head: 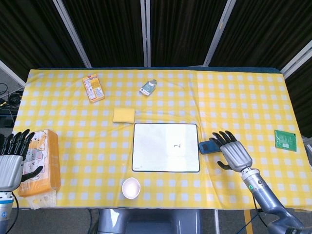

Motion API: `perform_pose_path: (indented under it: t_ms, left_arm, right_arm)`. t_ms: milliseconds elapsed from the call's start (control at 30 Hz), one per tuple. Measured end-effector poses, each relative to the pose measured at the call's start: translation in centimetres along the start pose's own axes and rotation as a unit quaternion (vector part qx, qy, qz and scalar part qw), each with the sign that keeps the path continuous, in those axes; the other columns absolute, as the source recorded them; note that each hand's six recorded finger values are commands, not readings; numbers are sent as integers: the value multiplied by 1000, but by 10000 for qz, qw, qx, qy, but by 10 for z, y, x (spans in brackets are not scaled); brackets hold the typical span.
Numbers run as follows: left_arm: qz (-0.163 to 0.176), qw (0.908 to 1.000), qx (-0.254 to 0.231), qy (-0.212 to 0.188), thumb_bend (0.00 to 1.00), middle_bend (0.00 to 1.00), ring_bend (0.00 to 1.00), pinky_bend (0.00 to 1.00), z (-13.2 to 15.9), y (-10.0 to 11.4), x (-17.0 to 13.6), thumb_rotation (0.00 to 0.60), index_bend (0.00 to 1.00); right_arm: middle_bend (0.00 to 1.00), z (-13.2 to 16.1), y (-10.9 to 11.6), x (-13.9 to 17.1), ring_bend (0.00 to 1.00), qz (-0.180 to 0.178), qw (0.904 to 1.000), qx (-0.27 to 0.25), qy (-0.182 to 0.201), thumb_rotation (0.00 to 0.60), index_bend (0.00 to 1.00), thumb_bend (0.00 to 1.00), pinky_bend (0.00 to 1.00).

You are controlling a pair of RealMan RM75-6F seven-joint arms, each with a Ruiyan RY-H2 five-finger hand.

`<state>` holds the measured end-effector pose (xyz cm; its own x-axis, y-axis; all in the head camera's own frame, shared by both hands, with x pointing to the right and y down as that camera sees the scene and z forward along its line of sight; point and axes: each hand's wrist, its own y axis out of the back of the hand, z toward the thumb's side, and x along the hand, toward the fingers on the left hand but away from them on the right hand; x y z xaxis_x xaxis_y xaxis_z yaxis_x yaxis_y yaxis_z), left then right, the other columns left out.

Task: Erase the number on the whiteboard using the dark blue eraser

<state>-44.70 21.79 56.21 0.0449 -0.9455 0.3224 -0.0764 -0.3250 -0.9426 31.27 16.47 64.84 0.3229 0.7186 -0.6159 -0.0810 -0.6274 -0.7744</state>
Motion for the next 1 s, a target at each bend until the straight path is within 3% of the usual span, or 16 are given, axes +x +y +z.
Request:
perform_pose_path:
  t_ms: [667,1000]
  left_arm:
    - [-127,9998,48,133,0,0,0,0,-6,-8,8,600,0]
    - [-159,9998,48,148,0,0,0,0,-7,-11,10,600,0]
  right_arm:
    - [80,-4,-28,-49,39,560,9980,258,-132,600,245,191,44]
    - [106,-4,-34,-58,39,639,9974,297,-170,600,286,201,46]
